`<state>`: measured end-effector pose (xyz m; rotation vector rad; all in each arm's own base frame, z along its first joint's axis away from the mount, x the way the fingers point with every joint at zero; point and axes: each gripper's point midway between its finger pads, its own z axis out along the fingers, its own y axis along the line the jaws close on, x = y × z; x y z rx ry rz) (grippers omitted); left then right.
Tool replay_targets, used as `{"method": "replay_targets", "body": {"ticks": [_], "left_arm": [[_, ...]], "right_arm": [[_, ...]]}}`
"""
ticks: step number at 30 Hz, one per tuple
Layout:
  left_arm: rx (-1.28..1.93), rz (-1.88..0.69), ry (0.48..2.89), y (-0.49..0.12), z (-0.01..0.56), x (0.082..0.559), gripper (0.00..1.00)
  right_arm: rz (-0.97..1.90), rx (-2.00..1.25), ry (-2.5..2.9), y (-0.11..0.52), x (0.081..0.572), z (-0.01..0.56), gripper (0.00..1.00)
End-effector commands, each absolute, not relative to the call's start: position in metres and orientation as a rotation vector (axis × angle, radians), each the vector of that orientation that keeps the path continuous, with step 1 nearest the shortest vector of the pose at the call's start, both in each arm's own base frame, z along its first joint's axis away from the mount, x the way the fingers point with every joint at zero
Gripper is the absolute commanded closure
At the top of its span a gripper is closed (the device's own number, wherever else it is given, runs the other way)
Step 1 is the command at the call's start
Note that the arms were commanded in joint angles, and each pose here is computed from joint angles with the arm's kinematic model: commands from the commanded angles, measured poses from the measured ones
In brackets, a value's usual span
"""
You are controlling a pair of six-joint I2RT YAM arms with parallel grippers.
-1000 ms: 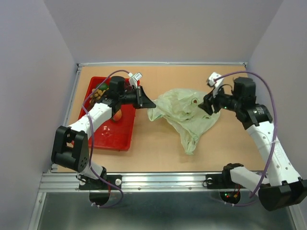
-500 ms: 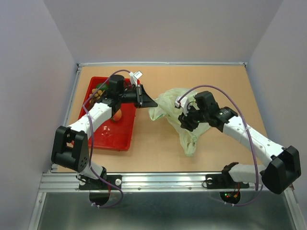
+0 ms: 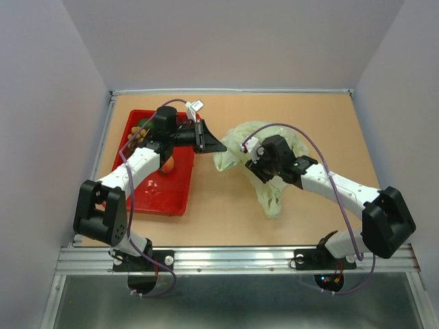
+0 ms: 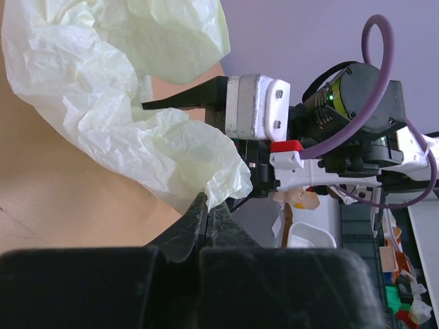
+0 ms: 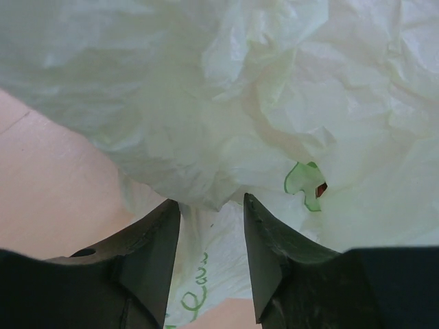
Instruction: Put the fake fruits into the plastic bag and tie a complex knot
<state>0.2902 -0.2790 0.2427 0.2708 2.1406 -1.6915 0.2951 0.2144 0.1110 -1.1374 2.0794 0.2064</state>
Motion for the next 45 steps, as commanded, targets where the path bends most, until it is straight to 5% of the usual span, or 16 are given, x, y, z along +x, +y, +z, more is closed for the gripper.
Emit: {"method": "replay_targets", "body": {"ticks": [1,6,9,13,19,22,34,35,36,45], "left_arm": [[0.321,-1.742,2.077,-0.28,0.258,0.283,0.96],[0.314,-1.755,2.059,-0.279,0.261,0.286,0.85],[0.308,-1.753,2.046,-0.276,0.262,0.289,0.8],[0.279,-1.625,2.001,-0.26,0.264,0.312,0.58],[0.157,-1.333,1.997,-0.206,0.249,0.343,0.45],[0.125,-1.251,1.999,-0.193,0.234,0.327,0.27],[0.204,-1.277,1.924,-0.249,0.251,0.302,0.22],[0.218,-1.277,1.914,-0.257,0.255,0.303,0.19],[0.2,-1.274,1.913,-0.26,0.256,0.308,0.01],[0.126,-1.231,1.865,-0.277,0.273,0.344,0.01]], "right_arm": [[0.171,-1.05,2.049,0.217,0.31,0.113,0.52],[0.281,-1.076,2.097,0.229,0.298,0.096,0.51],[0.226,-1.049,2.11,0.223,0.305,0.096,1.0],[0.248,-0.923,2.054,0.225,0.311,0.135,1.0],[0.534,-0.547,2.053,0.222,0.322,0.213,1.0],[0.681,-0.344,2.075,0.204,0.338,0.233,1.0],[1.059,-0.045,2.03,0.214,0.354,0.308,1.0],[1.08,-0.042,2.029,0.215,0.354,0.311,1.0],[1.117,-0.047,2.028,0.218,0.351,0.315,1.0],[1.311,-0.198,1.984,0.237,0.329,0.332,1.0]]}}
